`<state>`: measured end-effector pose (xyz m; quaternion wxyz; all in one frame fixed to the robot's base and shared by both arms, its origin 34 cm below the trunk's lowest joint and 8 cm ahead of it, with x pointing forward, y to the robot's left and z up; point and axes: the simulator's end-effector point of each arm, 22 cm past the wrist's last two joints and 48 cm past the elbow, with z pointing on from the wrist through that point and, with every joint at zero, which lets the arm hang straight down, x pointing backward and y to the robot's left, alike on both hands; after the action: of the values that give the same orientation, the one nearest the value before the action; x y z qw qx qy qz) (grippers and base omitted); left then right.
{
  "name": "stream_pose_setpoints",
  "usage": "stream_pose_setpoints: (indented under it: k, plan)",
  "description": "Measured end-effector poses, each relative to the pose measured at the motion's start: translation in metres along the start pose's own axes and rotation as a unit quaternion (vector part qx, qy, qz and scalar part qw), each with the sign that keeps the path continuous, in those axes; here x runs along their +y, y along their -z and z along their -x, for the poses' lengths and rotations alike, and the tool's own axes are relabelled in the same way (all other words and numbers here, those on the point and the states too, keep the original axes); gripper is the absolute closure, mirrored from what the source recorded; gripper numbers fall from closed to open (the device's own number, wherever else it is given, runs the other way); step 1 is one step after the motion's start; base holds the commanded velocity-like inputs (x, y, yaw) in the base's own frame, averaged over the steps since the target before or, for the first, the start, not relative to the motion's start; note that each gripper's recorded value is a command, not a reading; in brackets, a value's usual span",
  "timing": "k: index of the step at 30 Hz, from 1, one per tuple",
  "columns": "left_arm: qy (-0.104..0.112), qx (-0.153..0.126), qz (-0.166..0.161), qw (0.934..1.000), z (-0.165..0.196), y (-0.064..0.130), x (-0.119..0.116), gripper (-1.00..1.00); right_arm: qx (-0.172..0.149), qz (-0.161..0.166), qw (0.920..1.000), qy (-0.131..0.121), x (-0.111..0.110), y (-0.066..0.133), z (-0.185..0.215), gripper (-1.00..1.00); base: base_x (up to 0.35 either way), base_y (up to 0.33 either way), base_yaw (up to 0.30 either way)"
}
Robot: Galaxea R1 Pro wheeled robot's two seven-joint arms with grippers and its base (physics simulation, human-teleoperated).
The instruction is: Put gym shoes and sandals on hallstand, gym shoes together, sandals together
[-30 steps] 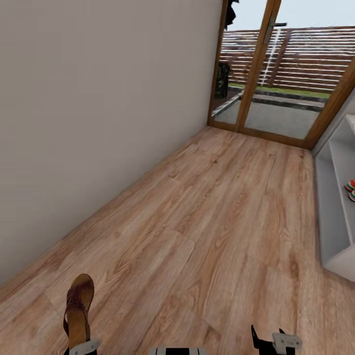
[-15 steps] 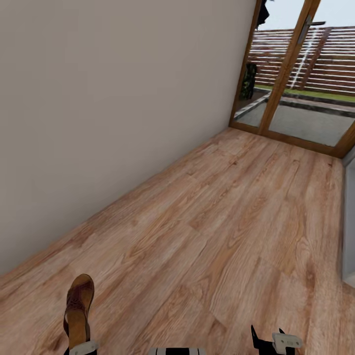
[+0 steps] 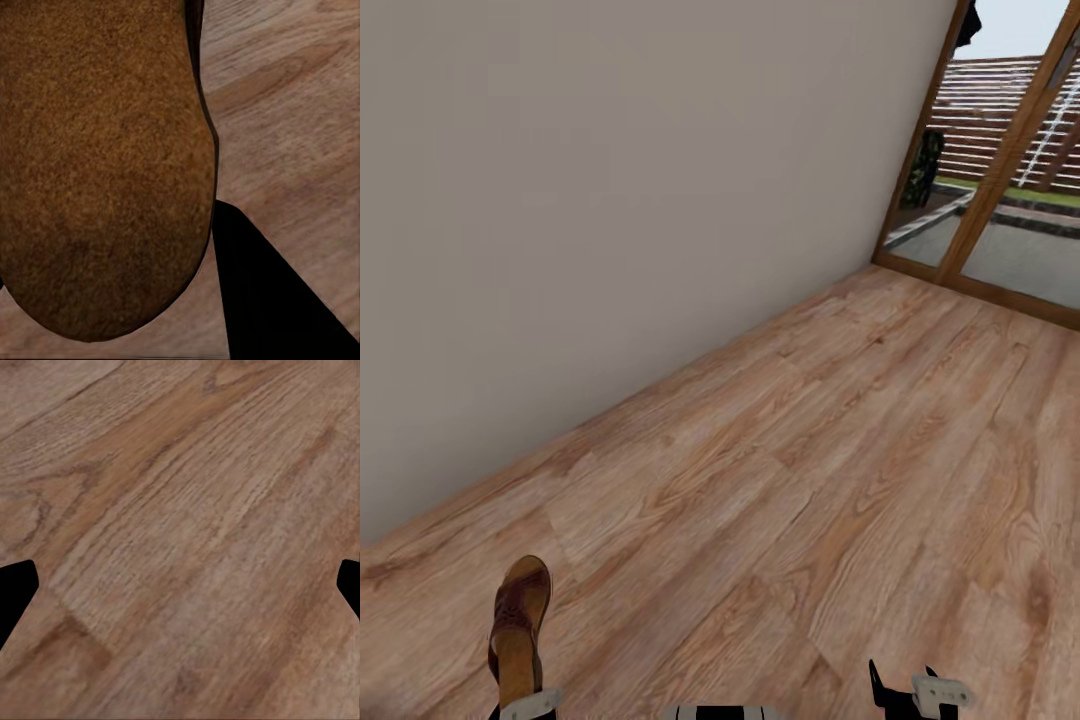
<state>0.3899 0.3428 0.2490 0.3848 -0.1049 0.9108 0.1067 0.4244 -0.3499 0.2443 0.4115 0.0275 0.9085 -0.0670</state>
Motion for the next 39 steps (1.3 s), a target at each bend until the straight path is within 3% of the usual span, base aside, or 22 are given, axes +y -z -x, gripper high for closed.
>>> stream_pose_setpoints:
  k: [9,39]
  plan:
    - [0.002,-0.018,0.001,0.9998,0.0040,0.0027,0.0010,1.00,0.000,0.000,1.0000,0.000,-0.0001,0.0000,0.0000,-1.00,0.000,0.000,0.279]
    - [0.001,-0.016,0.000,0.9999,-0.0022,0.0062,0.0007,1.00,0.000,0.001,1.0000,0.000,0.0004,0.0001,-0.0003,-1.00,0.000,0.000,0.278]
